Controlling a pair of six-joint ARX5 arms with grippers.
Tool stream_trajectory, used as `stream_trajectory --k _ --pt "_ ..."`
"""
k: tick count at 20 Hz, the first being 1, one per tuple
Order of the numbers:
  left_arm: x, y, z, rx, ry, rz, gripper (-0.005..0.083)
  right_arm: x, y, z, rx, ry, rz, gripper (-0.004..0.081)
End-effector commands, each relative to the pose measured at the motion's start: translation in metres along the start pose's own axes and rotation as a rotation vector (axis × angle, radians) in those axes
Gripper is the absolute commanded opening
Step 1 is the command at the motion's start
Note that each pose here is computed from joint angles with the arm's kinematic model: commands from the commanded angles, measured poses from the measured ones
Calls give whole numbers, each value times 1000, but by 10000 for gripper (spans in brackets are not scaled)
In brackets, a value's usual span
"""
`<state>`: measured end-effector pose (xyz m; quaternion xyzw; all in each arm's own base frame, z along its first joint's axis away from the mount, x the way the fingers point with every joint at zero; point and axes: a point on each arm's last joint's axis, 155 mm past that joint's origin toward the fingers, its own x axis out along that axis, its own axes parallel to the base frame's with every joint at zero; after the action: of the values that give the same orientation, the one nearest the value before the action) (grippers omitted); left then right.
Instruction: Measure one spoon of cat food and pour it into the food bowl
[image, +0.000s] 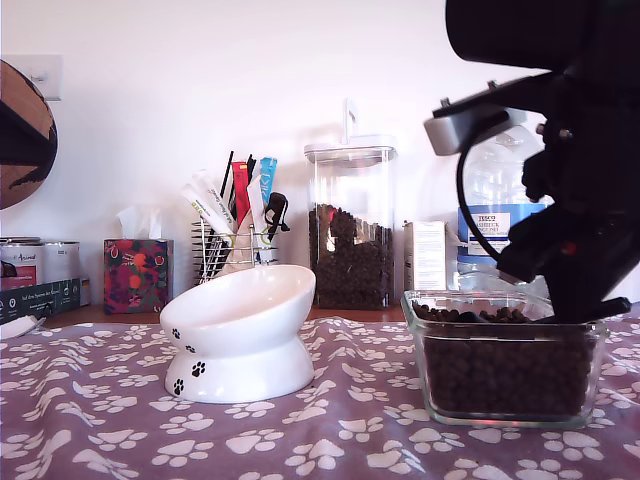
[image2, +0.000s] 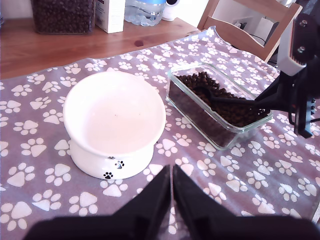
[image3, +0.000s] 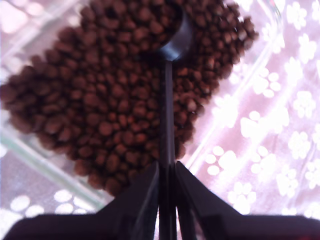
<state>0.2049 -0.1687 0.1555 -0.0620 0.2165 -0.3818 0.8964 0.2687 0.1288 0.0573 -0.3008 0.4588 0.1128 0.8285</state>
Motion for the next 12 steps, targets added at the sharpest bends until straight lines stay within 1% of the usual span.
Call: stream_trajectory --k 1,4,7,9,12 --pt "1 -1 0 -1 -2 -6 -20 10 -1 -19 30 60 -4 -13" --pt "1 -1 0 -1 -2 -6 -20 12 2 -21 94 70 34 -13" --pt "1 -1 0 -1 -2 -6 -20 14 3 -22 125 78 59 -13" --pt "1 -1 0 -1 -2 -6 -20 14 7 -22 160 83 96 -13" --pt "1 -1 0 -1 -2 -6 -20 15 7 -22 232 94 134 -13"
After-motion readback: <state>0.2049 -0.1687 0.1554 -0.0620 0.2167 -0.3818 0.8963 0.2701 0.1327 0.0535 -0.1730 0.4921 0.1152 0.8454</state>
